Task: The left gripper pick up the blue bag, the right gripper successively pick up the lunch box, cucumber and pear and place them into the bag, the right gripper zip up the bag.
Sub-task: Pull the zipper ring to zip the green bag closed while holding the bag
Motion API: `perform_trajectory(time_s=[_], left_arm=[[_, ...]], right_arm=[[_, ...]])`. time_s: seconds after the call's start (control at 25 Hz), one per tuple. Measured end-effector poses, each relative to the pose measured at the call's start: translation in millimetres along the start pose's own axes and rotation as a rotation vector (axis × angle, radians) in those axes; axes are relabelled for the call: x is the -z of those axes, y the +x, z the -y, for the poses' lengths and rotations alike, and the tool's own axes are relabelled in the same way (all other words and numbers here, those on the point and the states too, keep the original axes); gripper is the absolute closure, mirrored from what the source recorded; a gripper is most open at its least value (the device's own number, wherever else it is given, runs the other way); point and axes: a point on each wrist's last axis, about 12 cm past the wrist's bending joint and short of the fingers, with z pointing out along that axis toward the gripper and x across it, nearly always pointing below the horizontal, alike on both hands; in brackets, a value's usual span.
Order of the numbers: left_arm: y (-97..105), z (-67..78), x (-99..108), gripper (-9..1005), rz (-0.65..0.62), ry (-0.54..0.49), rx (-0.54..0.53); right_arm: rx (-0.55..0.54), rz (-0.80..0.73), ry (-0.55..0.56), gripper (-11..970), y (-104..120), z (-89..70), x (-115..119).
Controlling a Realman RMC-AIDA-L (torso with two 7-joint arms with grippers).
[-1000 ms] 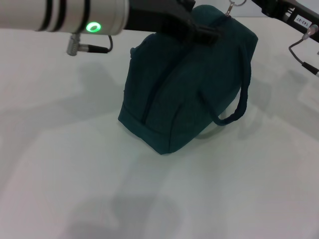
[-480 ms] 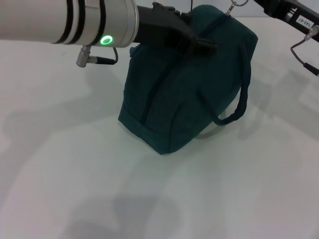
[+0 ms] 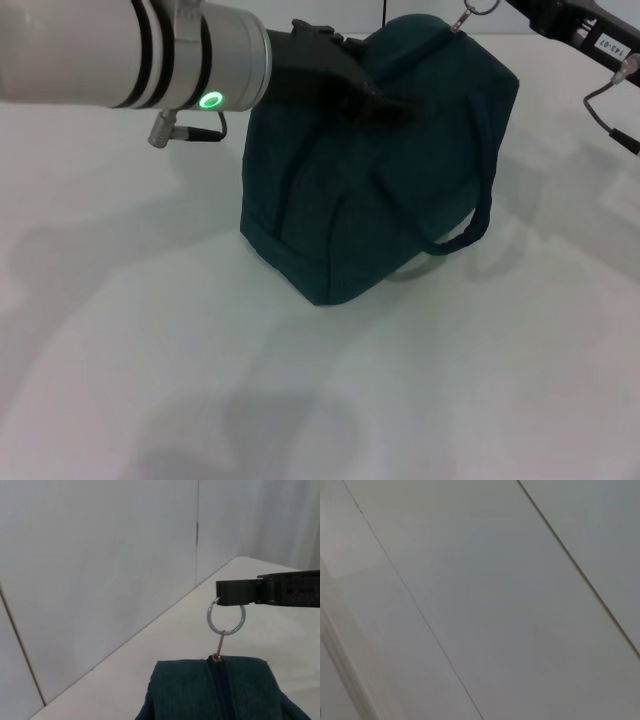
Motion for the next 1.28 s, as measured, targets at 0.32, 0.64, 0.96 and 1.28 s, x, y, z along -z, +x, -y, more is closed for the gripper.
perform_trajectory(time_s=[0.32,0.64,0.96,1.28], left_arm=[[5,1.7,-1,151,0.003,-0.005,-0.003],[10,6.9,-5,154,0.005,-0.005,-0.049],[15,7.9,-5,417,0.005,-0.007,-0.083],[17,7.7,-4,681,0.002,-0.01,-0.08]], right_arm=[[-0.002,0.001,0.002,955,0,0.2,1],[-0.001,0.002,0.002,955,0,0.2,1],[-0.001,0.002,0.002,955,0,0.2,1],[-0.003,0.005,0.008,956,1,1.1,3]])
